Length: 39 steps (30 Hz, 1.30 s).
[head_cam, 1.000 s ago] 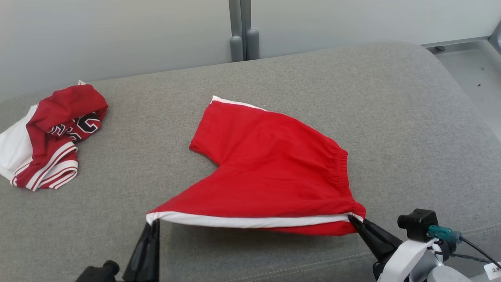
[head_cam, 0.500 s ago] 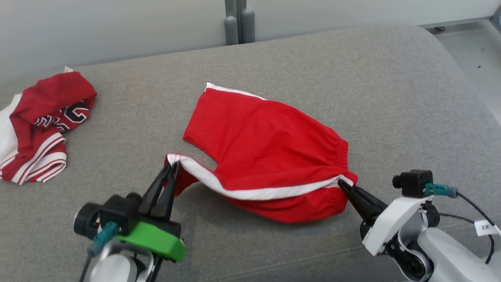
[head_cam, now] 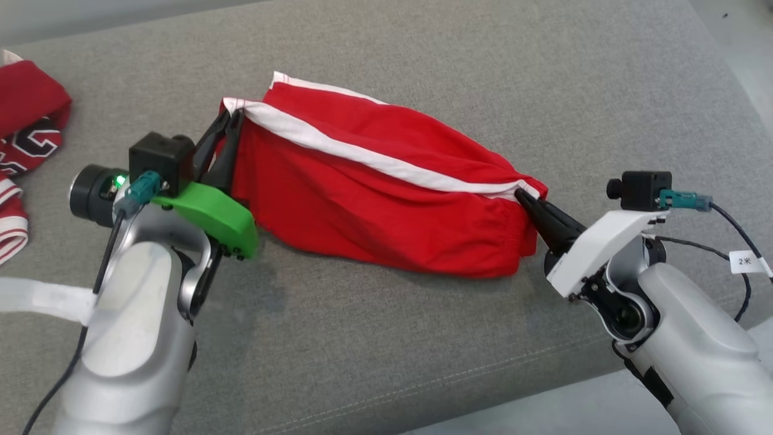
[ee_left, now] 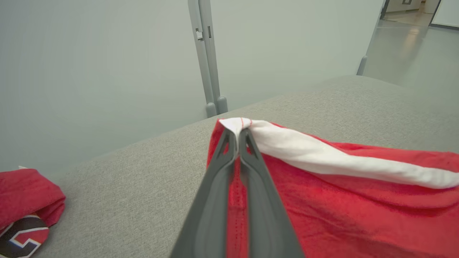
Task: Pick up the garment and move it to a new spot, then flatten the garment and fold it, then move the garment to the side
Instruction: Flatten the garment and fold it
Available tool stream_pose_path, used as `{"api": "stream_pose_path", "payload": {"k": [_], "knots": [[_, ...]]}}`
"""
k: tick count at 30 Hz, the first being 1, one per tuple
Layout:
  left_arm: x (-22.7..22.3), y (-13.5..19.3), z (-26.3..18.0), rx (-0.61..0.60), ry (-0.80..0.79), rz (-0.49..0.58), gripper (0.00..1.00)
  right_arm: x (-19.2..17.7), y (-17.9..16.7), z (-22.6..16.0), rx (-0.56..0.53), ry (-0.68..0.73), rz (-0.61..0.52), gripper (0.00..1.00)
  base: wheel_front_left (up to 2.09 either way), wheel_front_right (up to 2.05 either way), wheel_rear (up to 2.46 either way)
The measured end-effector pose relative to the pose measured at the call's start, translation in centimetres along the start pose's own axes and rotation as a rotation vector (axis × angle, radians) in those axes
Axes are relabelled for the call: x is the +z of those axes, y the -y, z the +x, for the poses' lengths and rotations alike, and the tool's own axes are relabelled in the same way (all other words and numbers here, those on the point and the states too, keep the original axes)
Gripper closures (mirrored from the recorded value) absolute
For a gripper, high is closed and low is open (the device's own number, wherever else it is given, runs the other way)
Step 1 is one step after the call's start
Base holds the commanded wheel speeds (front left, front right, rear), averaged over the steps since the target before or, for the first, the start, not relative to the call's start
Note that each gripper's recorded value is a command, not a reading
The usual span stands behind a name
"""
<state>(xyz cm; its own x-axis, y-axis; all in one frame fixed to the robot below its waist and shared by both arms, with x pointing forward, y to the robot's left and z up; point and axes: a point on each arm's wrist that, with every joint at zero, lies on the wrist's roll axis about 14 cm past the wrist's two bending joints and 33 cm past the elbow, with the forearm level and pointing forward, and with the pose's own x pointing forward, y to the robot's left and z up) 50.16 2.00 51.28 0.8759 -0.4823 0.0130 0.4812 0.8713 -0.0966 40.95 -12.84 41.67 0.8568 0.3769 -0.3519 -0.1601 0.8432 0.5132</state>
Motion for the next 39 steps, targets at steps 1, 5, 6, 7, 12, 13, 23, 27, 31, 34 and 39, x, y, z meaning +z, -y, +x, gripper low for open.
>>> {"api": "stream_pose_path", "payload": {"k": [1, 5, 6, 7, 12, 13, 23, 27, 31, 34, 39], "knots": [[-0.5, -0.1, 0.6, -0.003, -0.017, 0.001, 1.00, 0.1, 0.1, 0.4, -0.002, 0.000, 0.005, 1.00, 0.00, 0.00, 0.00], [-2.0, -0.9, 3.0, -0.016, -0.063, 0.023, 1.00, 0.8, 1.1, 1.8, -0.023, 0.004, 0.017, 1.00, 0.00, 0.00, 0.00], [-2.2, -1.2, 3.7, -0.017, -0.066, 0.034, 1.00, 0.9, 1.3, 2.2, -0.028, 0.005, 0.018, 1.00, 0.00, 0.00, 0.00], [-2.5, -1.5, 4.3, -0.018, -0.073, 0.044, 1.00, 1.0, 1.5, 2.5, -0.032, 0.005, 0.021, 1.00, 0.00, 0.00, 0.00], [-3.8, -2.4, 7.3, -0.035, -0.102, 0.088, 1.00, 1.1, 2.6, 4.3, -0.053, -0.004, 0.033, 1.00, 0.00, 0.00, 0.00], [-4.2, -2.4, 7.8, -0.042, -0.110, 0.094, 1.00, 1.0, 2.9, 4.7, -0.058, -0.008, 0.035, 1.00, 0.00, 0.00, 0.00], [-10.1, -1.8, 11.1, -0.100, -0.211, 0.095, 1.00, -0.5, 6.1, 6.9, -0.126, -0.040, 0.045, 1.00, 0.00, 0.00, 0.00], [-12.0, -1.8, 11.1, -0.104, -0.261, 0.094, 0.79, -0.4, 6.7, 7.3, -0.135, -0.032, 0.035, 1.00, 0.00, 0.00, 0.00], [-11.2, -2.4, 11.5, -0.089, -0.254, 0.108, 0.51, -0.4, 6.7, 7.3, -0.134, -0.033, 0.015, 0.61, 0.00, 0.00, 0.00], [-10.7, -2.7, 11.5, -0.082, -0.252, 0.115, 0.00, -0.3, 6.6, 7.2, -0.134, -0.036, 0.004, 0.00, 0.00, 0.00, 0.00], [-10.4, -3.1, 11.1, -0.070, -0.267, 0.129, 0.00, 0.0, 6.3, 7.0, -0.127, -0.037, -0.018, 0.00, 0.00, 0.00, 0.00]]}}
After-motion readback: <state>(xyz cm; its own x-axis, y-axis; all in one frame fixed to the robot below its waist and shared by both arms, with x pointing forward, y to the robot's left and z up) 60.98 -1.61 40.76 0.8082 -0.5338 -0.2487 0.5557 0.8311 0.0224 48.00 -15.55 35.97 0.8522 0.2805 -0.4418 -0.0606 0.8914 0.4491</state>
